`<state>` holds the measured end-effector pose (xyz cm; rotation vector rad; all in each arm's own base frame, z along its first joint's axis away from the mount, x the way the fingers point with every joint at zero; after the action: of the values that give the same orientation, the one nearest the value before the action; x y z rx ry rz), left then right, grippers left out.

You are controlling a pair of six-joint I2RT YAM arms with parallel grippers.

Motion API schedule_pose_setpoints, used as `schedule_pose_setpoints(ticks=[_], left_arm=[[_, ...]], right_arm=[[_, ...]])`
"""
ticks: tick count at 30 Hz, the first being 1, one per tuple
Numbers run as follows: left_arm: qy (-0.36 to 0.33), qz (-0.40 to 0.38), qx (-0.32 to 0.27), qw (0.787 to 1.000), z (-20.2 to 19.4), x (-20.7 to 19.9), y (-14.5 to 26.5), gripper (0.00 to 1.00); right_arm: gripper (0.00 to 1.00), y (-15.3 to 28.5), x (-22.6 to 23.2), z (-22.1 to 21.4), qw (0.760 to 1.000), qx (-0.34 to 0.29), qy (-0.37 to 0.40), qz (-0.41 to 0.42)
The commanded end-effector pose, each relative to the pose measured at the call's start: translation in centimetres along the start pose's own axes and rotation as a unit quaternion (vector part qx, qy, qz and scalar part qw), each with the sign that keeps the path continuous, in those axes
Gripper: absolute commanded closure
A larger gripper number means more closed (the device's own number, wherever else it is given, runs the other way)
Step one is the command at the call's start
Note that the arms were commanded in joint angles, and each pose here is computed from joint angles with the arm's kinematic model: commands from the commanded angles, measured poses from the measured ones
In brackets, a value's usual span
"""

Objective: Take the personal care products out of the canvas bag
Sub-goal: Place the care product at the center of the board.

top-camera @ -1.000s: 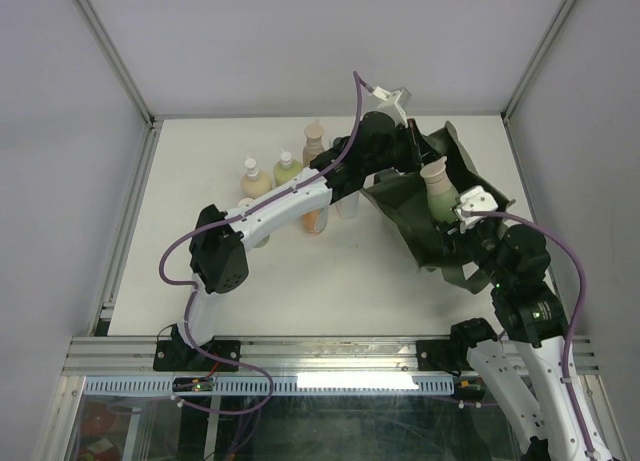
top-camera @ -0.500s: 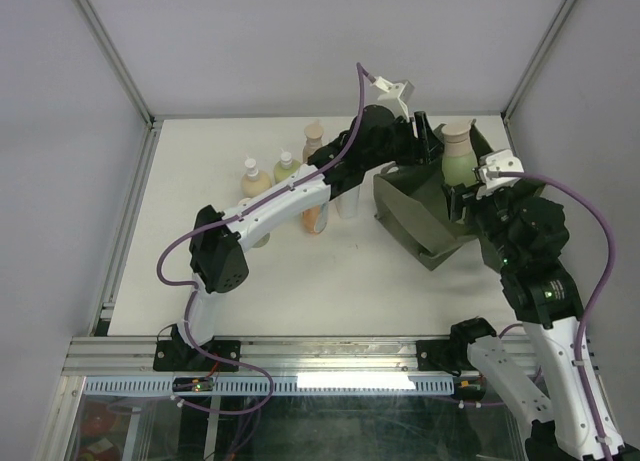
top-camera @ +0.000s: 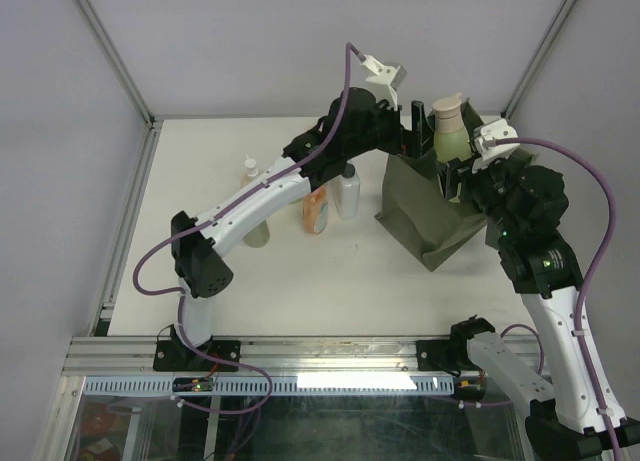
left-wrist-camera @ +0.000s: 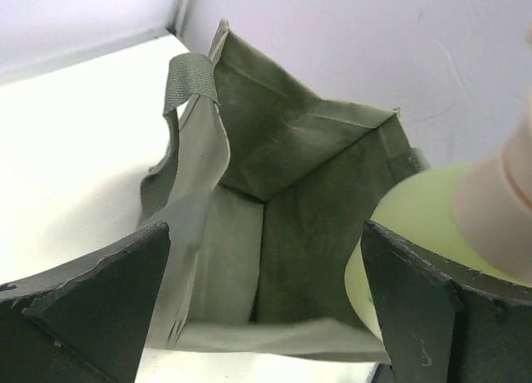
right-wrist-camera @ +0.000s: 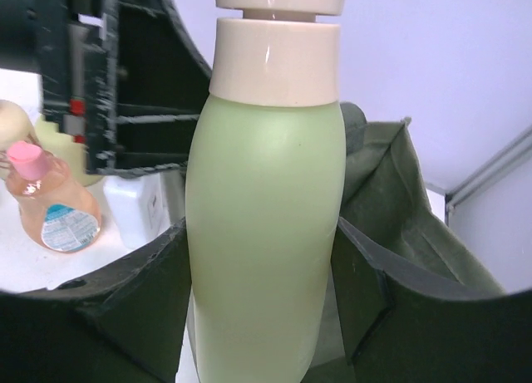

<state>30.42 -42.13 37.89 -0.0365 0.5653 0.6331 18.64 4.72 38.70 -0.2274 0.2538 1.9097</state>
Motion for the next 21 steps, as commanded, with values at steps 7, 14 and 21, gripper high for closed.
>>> schedule_pose_setpoints(ticks=[7,14,21], left_arm=[[-0.063,0.001,-0.094,0.994,9.1,-1.4,12.7,0.01],[-0.050,0.044,-0.156,0.986,9.8,-1.3,21.1,0.01],[-0.043,0.089,-0.208,0.973,10.4,-1.4,26.8,0.01]], right_arm=[[1.00,0.6,-1.0,12.2,0.964,-0.259,0.009,0.058],[1.00,-1.4,2.1,11.9,0.925,-0.305,0.005,0.228],[1.00,-3.4,6.0,10.2,0.874,-0.322,-0.034,0.362]])
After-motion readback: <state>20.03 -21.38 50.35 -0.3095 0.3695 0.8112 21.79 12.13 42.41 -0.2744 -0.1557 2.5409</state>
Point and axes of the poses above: each gripper's point midway between its finger pads, its own y axis back along the fingers, its own x axis along the line the jaws close on, z = x × y, the point moved 9 cm from there along y, back along the fingers, and after that the axes turned 3 degrees about y, right-handed, at the moved point
